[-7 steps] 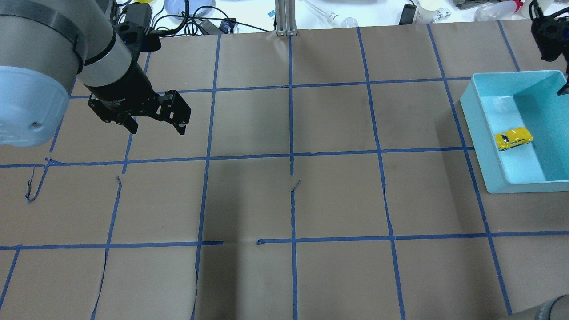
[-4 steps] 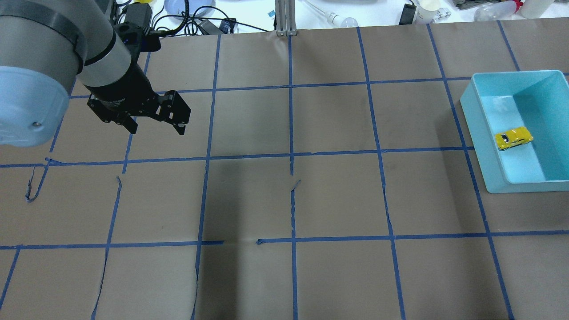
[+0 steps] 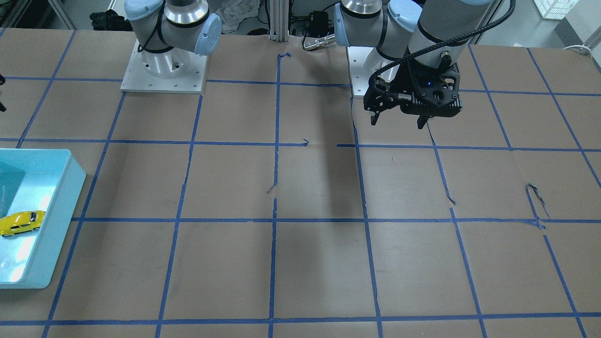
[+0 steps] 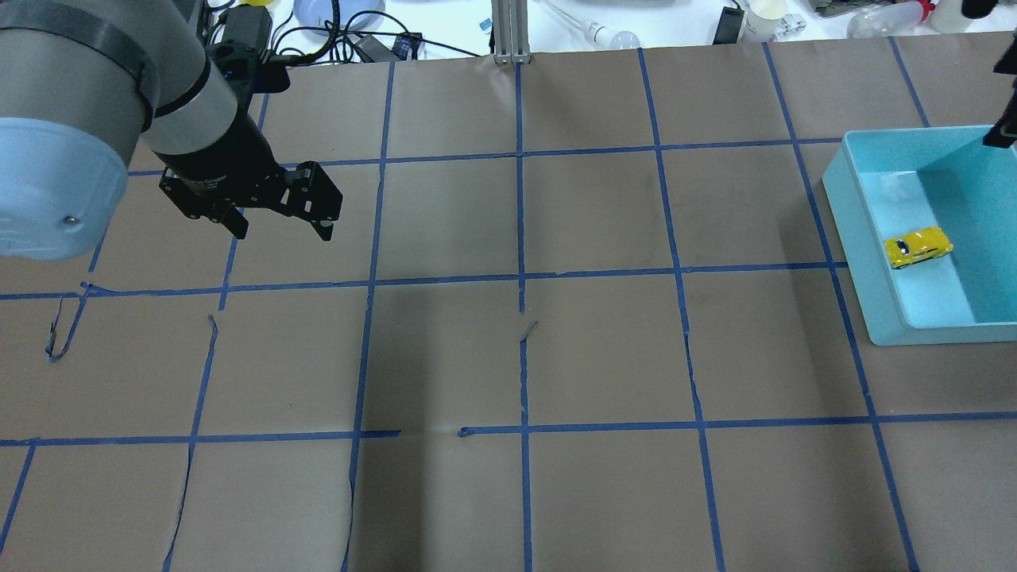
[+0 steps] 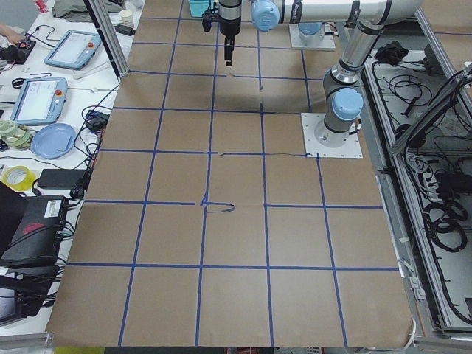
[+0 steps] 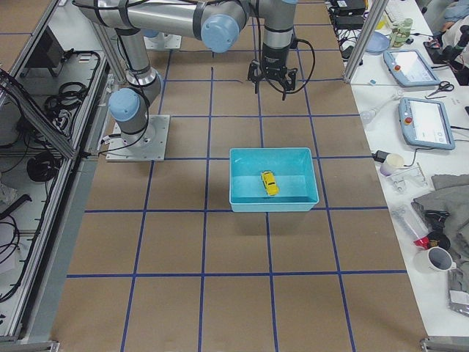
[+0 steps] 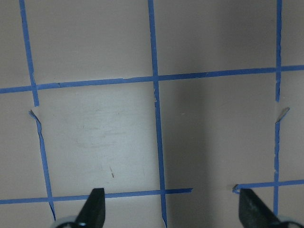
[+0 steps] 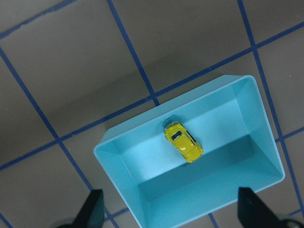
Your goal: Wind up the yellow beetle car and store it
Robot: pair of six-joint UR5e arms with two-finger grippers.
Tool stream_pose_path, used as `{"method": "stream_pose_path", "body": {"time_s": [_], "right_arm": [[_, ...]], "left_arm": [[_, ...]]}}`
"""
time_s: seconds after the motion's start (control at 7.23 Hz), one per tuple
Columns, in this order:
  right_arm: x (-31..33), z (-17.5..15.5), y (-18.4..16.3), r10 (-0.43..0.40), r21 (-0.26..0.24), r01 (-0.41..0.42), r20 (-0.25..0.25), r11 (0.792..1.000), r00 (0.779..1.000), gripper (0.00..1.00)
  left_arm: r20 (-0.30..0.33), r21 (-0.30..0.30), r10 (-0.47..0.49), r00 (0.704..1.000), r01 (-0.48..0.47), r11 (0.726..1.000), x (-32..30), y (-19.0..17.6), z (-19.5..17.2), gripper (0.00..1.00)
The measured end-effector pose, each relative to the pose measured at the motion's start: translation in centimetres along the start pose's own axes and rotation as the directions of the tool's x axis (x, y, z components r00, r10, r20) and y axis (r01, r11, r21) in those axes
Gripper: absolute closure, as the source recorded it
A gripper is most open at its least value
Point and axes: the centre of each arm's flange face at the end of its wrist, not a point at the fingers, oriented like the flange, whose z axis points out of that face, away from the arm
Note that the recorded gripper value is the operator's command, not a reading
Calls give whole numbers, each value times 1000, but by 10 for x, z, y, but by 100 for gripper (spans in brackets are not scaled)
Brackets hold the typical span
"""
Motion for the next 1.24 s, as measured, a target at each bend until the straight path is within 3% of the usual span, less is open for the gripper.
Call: {"method": "stream_pose_path", "body": {"time_s": [0.41,0.55,0.69,0.83,0.97,1.24], "right_arm": [[-74,-35,-109,167,37,-165,-32,986,985,0],[-92,-41,-132,269,54,-267,-30,962,963,0],[-101,-45,-142,403,71,-401,-16,913,915,0],[-105,-48,-146,522,83,-520,2,850,853,0],[-107,-50,-146,630,80,-630,28,773,776,0],[-116,-50,-146,795,17,-799,91,601,600,0]], "left_arm": [[5,6,-2,1000,2,1000,-2,0,-2,0],[5,6,-3,1000,3,1000,-2,0,-2,0],[4,5,-3,1000,3,1000,-2,0,-2,0],[3,4,-3,1000,3,1000,-2,0,-1,0],[3,3,-3,1000,3,1000,-2,-1,0,0],[4,2,-2,1000,2,1000,-2,-2,1,0]]}}
